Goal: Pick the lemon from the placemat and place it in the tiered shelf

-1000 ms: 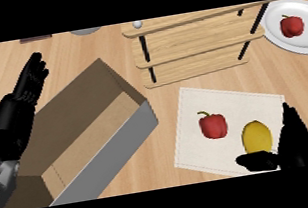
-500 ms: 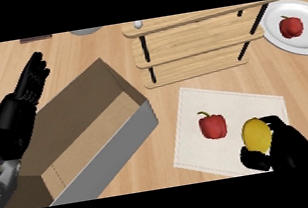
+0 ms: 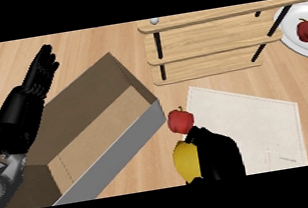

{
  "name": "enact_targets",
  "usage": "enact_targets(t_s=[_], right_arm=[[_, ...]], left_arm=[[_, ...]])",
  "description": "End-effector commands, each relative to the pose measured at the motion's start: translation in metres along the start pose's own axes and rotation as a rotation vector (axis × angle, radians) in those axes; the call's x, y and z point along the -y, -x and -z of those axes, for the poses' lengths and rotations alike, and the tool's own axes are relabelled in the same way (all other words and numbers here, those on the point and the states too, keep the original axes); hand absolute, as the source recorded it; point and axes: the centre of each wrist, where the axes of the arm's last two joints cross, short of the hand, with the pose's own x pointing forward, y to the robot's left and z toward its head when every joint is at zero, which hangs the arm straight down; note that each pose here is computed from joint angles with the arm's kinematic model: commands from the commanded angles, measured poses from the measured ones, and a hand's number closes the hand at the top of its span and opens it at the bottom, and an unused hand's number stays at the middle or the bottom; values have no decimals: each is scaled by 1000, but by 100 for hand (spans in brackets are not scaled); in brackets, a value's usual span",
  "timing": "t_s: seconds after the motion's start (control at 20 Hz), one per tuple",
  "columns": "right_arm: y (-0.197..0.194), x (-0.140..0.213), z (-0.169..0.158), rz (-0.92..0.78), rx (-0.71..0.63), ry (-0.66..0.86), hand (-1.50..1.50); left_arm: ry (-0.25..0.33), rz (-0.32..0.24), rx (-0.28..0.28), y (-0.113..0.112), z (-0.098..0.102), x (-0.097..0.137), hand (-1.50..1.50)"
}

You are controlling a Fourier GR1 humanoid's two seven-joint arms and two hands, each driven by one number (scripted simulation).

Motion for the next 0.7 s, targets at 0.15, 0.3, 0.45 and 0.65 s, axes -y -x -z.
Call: enact_targets(t_s=[0.15, 0.3, 0.45, 0.65], right_arm=[[-50, -5, -44, 19, 253, -39, 150], [-56, 4, -54, 204, 327, 10, 150], [-61, 20, -65, 341, 386, 84, 150], [-71, 40, -71, 382, 433, 178, 150]], left_arm=[[19, -44, -148, 54, -20, 38, 0], [-1, -35, -140, 55, -20, 26, 0], [-5, -36, -146, 54, -17, 25, 0], [-16, -49, -172, 55, -19, 26, 0]])
